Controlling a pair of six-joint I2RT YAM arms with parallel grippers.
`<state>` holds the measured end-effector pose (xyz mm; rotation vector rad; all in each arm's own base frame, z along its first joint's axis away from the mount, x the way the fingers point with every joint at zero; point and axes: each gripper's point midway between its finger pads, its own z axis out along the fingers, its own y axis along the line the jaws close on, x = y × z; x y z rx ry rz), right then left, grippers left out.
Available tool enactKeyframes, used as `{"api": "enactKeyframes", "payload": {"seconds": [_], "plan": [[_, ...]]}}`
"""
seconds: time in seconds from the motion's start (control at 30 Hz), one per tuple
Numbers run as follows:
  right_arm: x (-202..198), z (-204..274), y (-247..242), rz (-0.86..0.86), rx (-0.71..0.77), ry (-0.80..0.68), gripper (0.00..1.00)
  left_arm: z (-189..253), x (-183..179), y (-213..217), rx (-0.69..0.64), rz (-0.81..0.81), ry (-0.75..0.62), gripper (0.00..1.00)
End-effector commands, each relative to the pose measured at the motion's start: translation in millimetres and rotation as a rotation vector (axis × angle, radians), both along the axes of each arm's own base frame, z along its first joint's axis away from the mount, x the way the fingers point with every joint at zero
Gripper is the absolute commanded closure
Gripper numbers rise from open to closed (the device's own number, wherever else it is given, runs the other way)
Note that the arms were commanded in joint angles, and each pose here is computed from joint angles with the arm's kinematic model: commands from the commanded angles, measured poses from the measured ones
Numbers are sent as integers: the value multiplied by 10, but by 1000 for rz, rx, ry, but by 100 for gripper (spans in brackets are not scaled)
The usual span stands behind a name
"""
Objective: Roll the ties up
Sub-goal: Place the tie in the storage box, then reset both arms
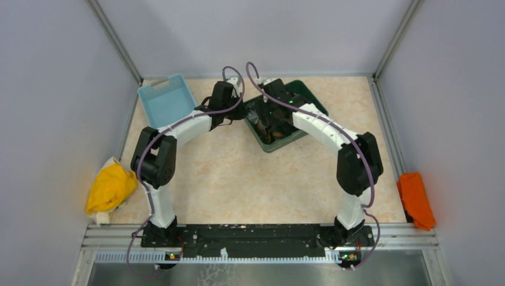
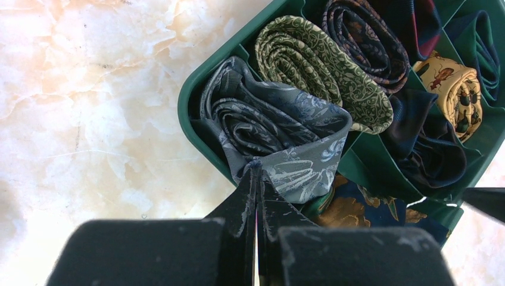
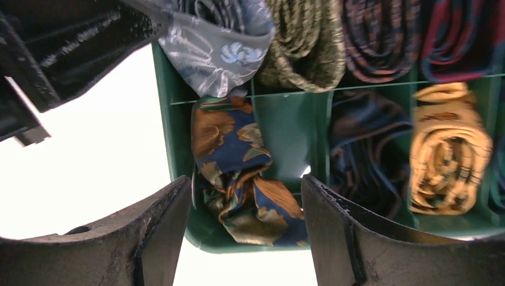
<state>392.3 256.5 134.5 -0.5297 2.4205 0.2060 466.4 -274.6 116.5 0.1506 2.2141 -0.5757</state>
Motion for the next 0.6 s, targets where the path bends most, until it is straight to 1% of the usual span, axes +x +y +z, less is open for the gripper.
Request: {"api": "enactKeyframes", "payload": {"seconds": [0.0, 0.07, 0.17, 0.27, 0.4, 0.57], "plan": [[161, 763, -169, -115, 89, -226, 32, 143, -78, 82, 2, -4, -12, 100], [190, 918, -243, -144, 100, -279, 32, 211, -97, 99, -1, 0, -20, 100], [253, 1105, -419, -216, 81, -365, 28, 334, -139, 123, -17, 9, -40, 100], [284, 1249, -611, -295, 63, -437, 27, 500, -197, 145, -42, 15, -61, 100], [245, 1394, -835, -383, 68, -503, 27, 771, -287, 170, -75, 9, -115, 100], [190, 1503, -989, -417, 94, -544, 27, 1011, -360, 245, -86, 22, -163, 100]]}}
